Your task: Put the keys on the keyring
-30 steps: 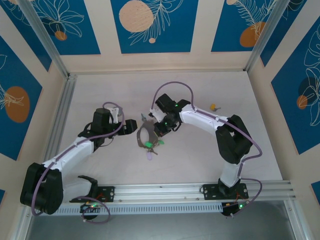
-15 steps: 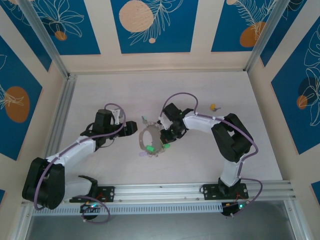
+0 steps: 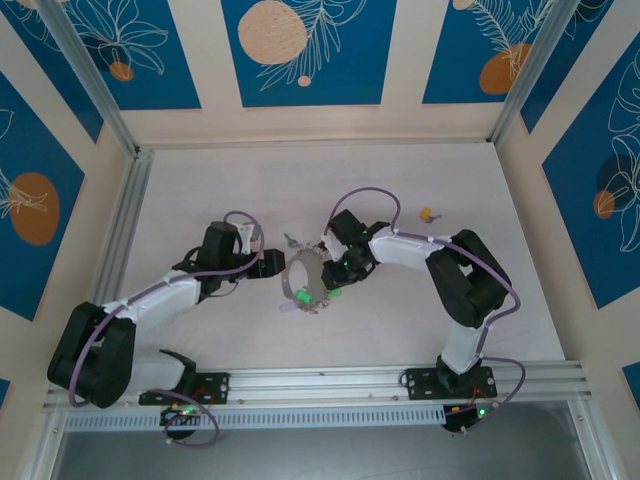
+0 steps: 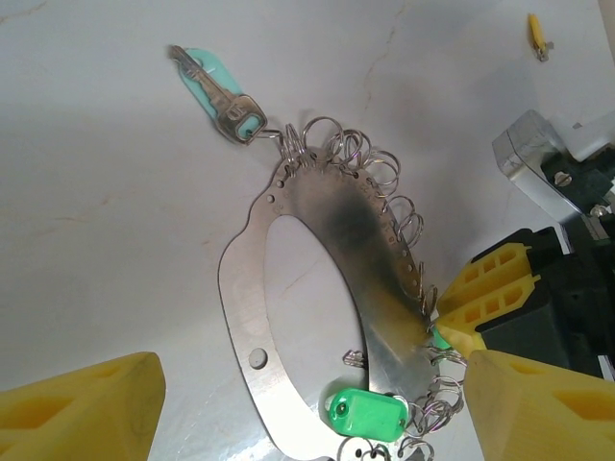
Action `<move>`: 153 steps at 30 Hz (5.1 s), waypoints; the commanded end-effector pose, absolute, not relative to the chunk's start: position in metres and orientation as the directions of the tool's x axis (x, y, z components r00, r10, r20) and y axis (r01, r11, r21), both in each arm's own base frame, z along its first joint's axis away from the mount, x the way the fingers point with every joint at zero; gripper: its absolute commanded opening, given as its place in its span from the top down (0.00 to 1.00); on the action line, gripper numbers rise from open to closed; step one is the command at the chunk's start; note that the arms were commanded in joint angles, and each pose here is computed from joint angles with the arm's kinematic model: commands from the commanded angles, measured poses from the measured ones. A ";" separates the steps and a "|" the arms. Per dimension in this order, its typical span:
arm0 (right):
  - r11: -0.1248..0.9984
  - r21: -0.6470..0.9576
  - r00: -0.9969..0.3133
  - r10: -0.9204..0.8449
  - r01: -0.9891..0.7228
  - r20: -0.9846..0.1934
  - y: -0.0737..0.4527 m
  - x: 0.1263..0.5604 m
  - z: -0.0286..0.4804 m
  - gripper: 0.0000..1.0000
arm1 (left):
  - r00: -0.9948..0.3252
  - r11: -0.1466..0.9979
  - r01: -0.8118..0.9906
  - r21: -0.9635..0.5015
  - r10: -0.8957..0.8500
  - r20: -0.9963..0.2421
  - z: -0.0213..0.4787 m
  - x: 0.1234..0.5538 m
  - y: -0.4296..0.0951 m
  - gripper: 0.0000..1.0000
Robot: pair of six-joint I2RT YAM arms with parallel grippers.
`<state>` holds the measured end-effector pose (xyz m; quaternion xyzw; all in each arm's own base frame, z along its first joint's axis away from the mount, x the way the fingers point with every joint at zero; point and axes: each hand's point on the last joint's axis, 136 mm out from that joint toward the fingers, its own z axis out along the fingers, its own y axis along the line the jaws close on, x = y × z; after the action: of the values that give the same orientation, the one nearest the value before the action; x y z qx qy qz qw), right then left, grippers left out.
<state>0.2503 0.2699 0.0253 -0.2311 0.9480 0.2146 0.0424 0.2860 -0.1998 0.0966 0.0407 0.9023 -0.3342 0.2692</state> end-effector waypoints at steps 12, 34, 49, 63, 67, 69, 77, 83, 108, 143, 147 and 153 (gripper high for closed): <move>0.678 0.491 -0.836 -0.462 -0.547 -0.295 0.287 0.234 0.060 1.00 | -0.852 0.779 0.256 -0.573 -0.098 -0.514 0.094 0.286 -0.201 0.20; -0.022 0.396 -0.390 -0.132 -0.918 -0.911 0.327 0.192 0.288 1.00 | -0.494 0.341 0.774 -0.533 -0.200 -0.846 0.267 0.212 -0.234 0.59; -0.073 0.319 -0.323 0.061 -0.945 -0.944 0.325 0.192 0.323 1.00 | -0.405 0.127 0.892 -0.434 -0.198 -0.892 0.313 0.174 -0.256 0.70; -0.112 0.342 -0.349 0.053 -0.933 -0.936 0.331 0.186 0.318 1.00 | -0.361 0.109 0.916 -0.386 -0.197 -0.912 0.320 0.171 -0.262 0.72; -0.103 0.346 -0.352 0.051 -0.933 -0.934 0.330 0.187 0.316 1.00 | -0.353 0.087 0.922 -0.376 -0.203 -0.913 0.324 0.168 -0.264 0.73; -0.097 0.346 -0.352 0.052 -0.933 -0.935 0.329 0.187 0.316 1.00 | -0.352 0.087 0.923 -0.374 -0.202 -0.914 0.324 0.167 -0.263 0.73; -0.151 0.346 -0.353 0.027 -0.926 -0.935 0.336 0.178 0.312 1.00 | -0.336 0.096 0.928 -0.361 -0.205 -0.919 0.329 0.165 -0.261 0.79; -0.158 0.337 -0.348 0.045 -0.928 -0.936 0.335 0.176 0.318 1.00 | -0.342 0.087 0.927 -0.364 -0.196 -0.919 0.325 0.169 -0.265 0.82; -0.040 0.321 -0.320 -0.043 -0.946 -0.947 0.317 0.162 0.305 0.80 | -0.218 0.107 0.967 -0.230 -0.111 -0.970 0.317 0.153 -0.261 1.00; 0.033 0.234 -0.236 -0.131 -0.972 -0.963 0.290 0.123 0.286 0.82 | -0.048 -0.012 0.999 -0.052 0.231 -0.972 0.308 0.111 -0.295 1.00; 0.006 0.227 -0.225 -0.167 -0.974 -0.960 0.295 0.115 0.279 0.82 | -0.045 -0.008 0.999 -0.048 0.228 -0.973 0.308 0.111 -0.295 1.00; -0.032 0.228 -0.218 -0.196 -0.973 -0.956 0.298 0.101 0.274 0.82 | -0.039 0.009 0.999 -0.038 0.233 -0.972 0.306 0.115 -0.296 1.00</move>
<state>0.1111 0.2962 0.2691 -0.4818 0.6005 0.5151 0.3767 0.1147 -0.2914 0.2775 0.5341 0.6074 -0.4476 0.3815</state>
